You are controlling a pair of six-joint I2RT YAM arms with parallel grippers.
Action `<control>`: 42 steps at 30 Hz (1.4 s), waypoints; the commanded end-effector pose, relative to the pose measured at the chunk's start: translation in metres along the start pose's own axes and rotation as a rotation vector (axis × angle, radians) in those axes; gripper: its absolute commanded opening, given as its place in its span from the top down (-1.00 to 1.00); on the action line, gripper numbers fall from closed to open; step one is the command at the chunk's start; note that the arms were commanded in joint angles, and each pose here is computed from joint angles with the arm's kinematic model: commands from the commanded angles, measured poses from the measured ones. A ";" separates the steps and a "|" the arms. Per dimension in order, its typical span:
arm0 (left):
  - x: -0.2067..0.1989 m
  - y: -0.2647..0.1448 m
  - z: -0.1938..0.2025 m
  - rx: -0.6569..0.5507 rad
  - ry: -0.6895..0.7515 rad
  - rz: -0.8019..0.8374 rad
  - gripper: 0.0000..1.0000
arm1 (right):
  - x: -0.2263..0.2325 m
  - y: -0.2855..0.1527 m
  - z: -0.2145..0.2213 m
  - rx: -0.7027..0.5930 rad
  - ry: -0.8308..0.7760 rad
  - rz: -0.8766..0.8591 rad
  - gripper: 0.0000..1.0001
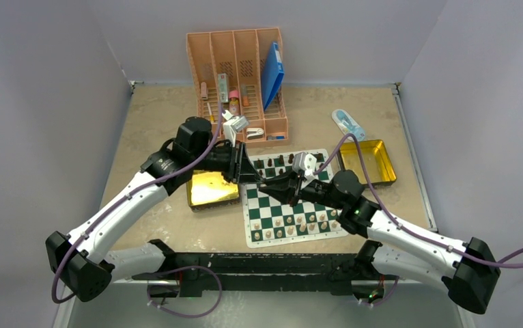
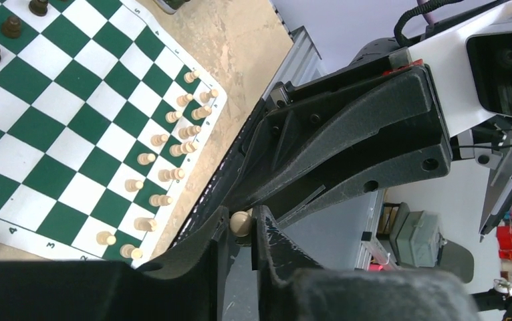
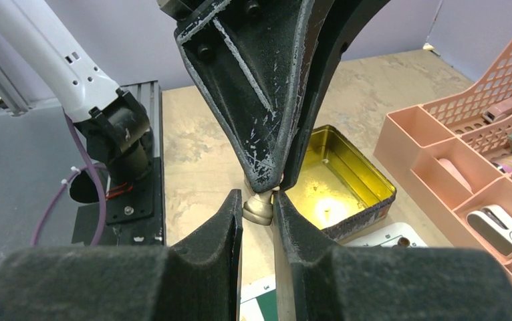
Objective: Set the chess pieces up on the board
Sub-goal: Place the chess piece on the chessboard.
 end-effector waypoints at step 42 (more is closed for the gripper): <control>0.053 0.105 0.077 0.116 0.091 -0.667 1.00 | 0.024 -0.141 -0.118 -0.385 0.405 0.607 -0.97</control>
Point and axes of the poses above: each gripper's point midway between its finger pads, its own y axis out along the fingers, its own x axis along the line the jaws close on, z = x × y, the point moved 8 cm from there along -y, back along the fingers
